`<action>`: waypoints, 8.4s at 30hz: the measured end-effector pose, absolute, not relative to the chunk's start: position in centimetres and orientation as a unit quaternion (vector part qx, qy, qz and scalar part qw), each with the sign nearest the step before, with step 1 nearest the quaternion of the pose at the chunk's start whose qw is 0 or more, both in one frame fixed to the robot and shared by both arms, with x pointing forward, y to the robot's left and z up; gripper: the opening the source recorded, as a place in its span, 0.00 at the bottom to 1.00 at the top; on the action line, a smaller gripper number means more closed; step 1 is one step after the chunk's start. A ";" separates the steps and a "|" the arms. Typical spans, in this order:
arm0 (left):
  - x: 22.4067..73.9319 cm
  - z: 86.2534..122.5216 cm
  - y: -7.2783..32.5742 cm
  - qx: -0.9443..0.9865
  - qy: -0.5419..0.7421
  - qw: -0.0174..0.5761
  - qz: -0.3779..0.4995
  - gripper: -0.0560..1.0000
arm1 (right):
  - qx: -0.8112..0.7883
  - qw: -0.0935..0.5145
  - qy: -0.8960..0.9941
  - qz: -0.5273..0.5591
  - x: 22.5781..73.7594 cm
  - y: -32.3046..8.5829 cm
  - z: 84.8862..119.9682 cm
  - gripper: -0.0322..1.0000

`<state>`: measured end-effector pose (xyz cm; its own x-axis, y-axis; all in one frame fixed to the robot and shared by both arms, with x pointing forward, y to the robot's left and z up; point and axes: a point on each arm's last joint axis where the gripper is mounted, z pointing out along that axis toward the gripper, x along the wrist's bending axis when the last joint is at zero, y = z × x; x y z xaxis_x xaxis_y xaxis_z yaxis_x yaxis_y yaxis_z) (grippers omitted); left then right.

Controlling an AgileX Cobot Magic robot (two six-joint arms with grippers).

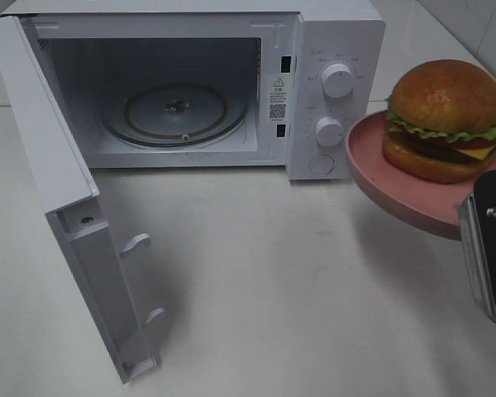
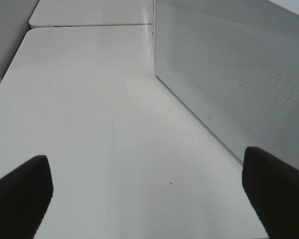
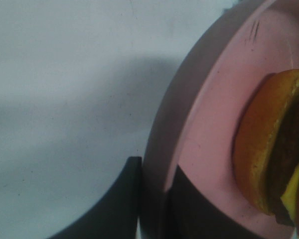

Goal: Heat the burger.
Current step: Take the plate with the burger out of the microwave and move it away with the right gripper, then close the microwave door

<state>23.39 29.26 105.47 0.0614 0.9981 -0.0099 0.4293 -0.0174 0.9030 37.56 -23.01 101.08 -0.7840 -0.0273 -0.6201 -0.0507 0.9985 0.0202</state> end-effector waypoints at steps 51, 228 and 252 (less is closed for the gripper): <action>23.4 105.5 29.3 0.614 0.581 0.392 0.363 0.97 | 0.460 0.295 0.827 -0.130 40.7 -23.6 96.0 0.13; 23.4 105.5 29.3 0.614 0.581 0.392 0.363 0.97 | 0.628 0.371 0.600 0.328 22.9 -31.3 104.8 0.77; 23.4 105.5 29.3 0.614 0.581 0.392 0.363 0.97 | 0.628 0.371 0.600 0.328 22.9 -31.3 104.8 0.77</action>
